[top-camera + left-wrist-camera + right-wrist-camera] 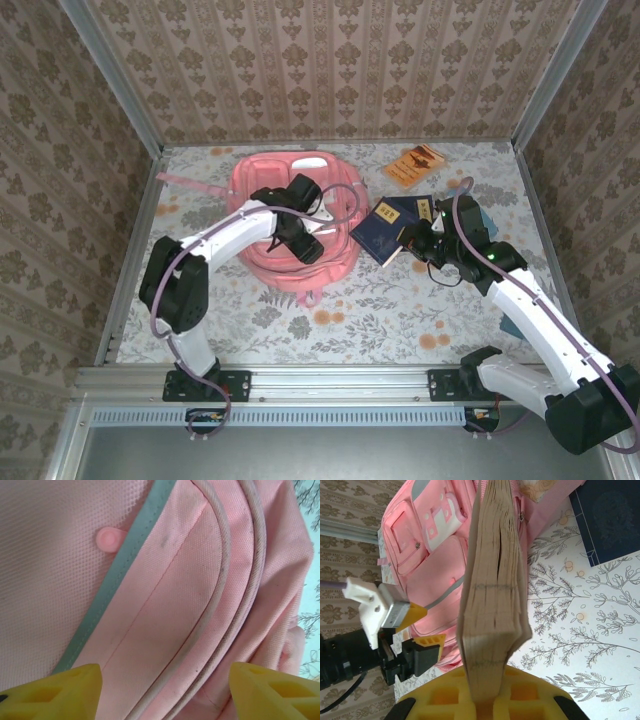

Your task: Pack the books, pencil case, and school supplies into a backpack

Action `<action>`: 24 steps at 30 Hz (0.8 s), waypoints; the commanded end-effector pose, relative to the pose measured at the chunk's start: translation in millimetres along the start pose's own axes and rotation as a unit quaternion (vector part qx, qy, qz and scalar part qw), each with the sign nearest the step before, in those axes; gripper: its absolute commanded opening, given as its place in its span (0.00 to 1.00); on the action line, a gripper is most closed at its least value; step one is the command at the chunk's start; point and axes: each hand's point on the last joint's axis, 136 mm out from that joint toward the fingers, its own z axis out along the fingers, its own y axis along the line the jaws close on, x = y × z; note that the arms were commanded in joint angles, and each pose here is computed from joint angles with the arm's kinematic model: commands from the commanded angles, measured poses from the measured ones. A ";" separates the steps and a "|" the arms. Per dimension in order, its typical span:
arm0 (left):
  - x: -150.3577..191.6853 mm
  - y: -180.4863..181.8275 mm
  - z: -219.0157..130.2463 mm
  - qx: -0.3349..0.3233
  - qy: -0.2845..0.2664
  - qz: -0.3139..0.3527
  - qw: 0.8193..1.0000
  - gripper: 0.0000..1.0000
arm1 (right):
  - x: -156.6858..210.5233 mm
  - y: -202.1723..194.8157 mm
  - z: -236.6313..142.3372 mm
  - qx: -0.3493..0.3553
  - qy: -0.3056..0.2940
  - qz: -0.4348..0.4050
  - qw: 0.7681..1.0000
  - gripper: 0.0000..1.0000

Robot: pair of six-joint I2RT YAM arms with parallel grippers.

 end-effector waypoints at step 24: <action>-16.6 38.0 9.3 -0.097 0.036 0.106 0.989 0.26 | -16.5 10.1 2.5 0.010 -0.013 -0.014 1.000 0.07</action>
